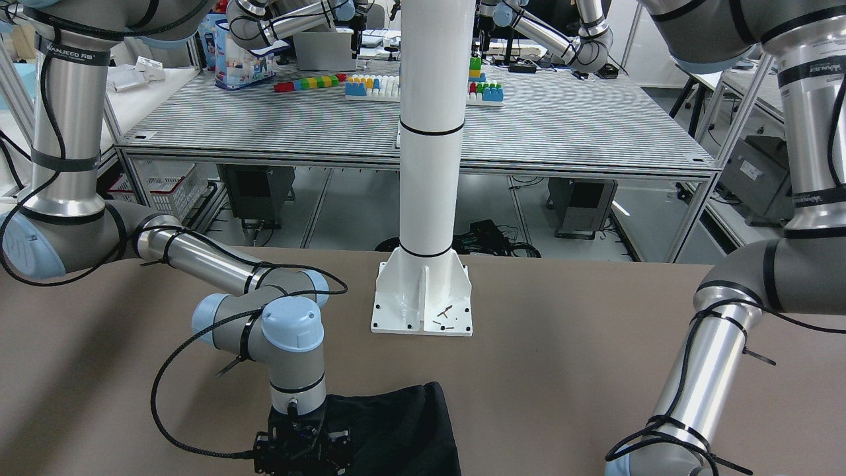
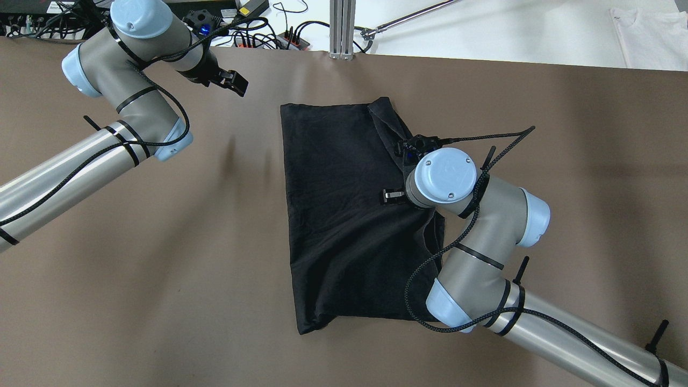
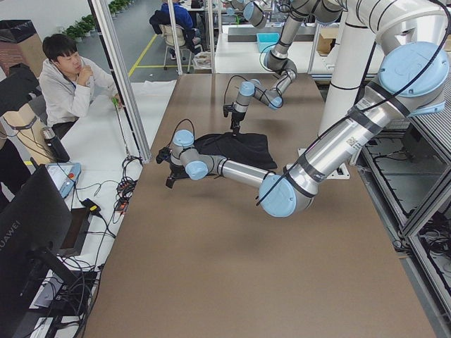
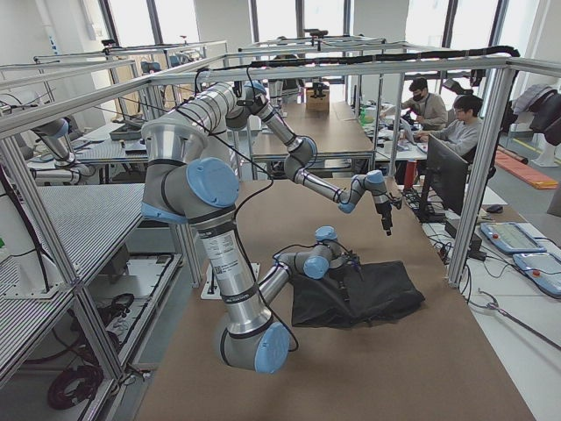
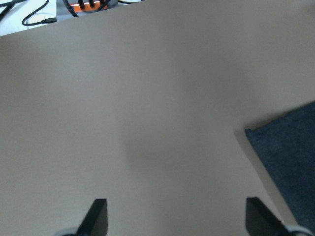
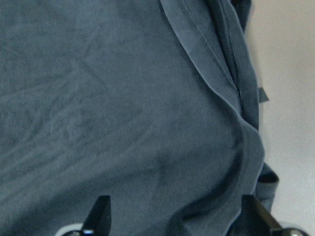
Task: Fold clothes
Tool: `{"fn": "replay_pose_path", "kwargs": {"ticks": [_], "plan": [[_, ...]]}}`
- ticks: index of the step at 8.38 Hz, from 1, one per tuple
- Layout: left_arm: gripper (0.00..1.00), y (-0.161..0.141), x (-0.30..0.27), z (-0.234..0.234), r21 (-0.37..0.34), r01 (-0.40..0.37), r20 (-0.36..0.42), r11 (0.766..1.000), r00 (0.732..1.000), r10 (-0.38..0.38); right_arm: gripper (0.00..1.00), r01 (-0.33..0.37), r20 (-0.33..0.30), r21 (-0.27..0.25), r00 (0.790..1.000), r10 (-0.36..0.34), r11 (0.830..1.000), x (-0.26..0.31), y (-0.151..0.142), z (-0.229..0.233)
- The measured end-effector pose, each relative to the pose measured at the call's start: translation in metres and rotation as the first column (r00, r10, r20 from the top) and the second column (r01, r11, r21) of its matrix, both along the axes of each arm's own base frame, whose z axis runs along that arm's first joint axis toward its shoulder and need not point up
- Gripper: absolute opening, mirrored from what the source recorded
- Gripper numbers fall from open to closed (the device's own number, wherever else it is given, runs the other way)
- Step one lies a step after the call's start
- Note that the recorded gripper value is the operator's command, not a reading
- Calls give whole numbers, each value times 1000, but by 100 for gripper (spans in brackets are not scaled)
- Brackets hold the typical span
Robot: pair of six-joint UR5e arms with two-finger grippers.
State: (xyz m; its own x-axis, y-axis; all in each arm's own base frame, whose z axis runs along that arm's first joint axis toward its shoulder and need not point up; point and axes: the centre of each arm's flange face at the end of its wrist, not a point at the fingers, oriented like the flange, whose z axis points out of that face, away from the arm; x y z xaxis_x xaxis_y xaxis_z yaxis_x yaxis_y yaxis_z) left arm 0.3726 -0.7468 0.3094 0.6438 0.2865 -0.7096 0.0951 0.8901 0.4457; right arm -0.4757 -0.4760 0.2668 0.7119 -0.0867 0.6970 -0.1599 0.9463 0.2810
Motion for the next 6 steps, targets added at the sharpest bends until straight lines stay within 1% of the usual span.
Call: {"fn": "replay_pose_path", "kwargs": {"ticks": [1,2,3,4,5,6], "plan": [[100,0,0,1,0,0,1,1000,1000,0,93,11,2,-15,1000,-11,1000,3,21,12],[100,0,0,1,-1,0,1,1000,1000,0,93,22,-14,-21,1000,-22,1000,2,40,27],[100,1,0,4,-3,-1,2,1000,1000,1,93,28,-41,-17,999,-29,999,-7,55,40],[100,2,2,5,-4,-5,3,1000,1000,5,92,27,-63,-11,998,-28,1000,-14,61,50],[100,4,3,7,-5,-7,3,1000,1000,7,92,19,-84,-10,996,-20,1000,-16,59,59],[100,4,4,8,-6,-8,3,1000,1000,8,92,3,-109,-8,994,-4,1000,-15,52,69]]}}
